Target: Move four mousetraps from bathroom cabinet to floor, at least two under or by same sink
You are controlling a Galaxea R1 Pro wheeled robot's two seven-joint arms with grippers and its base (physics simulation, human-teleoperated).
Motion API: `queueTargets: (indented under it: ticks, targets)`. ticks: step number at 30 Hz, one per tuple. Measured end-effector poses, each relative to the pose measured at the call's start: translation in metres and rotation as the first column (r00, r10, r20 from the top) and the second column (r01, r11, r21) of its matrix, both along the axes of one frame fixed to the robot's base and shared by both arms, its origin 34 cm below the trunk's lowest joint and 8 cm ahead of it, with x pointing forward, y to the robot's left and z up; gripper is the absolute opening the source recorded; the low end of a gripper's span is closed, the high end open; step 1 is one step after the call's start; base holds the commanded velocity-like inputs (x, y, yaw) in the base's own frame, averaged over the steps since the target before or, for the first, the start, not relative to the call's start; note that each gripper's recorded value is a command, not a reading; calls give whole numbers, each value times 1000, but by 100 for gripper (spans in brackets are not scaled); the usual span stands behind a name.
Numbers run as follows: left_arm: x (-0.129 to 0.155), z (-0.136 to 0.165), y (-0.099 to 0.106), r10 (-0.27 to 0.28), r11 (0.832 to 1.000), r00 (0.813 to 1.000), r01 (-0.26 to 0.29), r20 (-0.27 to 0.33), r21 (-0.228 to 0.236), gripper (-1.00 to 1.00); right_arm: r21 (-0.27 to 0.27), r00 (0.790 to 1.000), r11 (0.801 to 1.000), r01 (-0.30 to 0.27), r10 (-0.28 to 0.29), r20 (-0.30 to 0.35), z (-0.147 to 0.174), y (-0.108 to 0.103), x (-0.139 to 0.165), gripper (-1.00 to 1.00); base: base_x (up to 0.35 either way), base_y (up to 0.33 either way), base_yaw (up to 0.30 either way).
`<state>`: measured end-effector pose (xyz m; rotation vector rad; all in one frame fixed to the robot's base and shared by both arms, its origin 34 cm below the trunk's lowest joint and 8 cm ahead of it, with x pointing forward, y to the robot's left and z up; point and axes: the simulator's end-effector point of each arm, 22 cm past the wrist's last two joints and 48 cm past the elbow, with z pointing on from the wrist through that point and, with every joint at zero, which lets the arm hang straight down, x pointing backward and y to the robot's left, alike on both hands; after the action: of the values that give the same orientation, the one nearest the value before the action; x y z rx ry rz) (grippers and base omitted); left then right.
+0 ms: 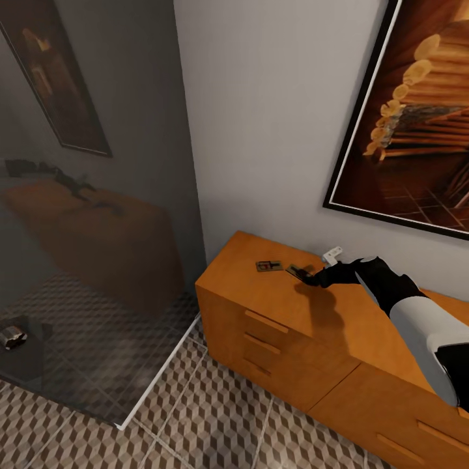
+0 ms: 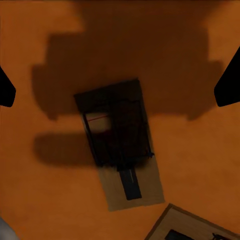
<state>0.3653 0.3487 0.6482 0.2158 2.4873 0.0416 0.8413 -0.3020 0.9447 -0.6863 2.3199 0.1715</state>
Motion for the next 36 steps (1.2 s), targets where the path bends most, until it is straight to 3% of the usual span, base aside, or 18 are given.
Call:
queueTargets:
  ticks: [12,19,27,36]
  targets:
    - [0,0,0,0,1000,1000,0,0,0,100,1,1000,1000,-20,20,3,-7,5,-3,100,0,0,0]
    - [0,0,0,0,1000,1000,0,0,0,100,42,997,996,-76,77,-22,-11,19,-13,100,0,0,0]
    - [0,0,0,0,1000,1000,0,0,0,100,2,994,995,-104,104,-33,-16,15,-16,100,0,0,0]
    - [0,0,0,0,1000,1000,0,0,0,100,-3,993,994,-112,112,-33,-20,14,-19,100,109,-6,0]
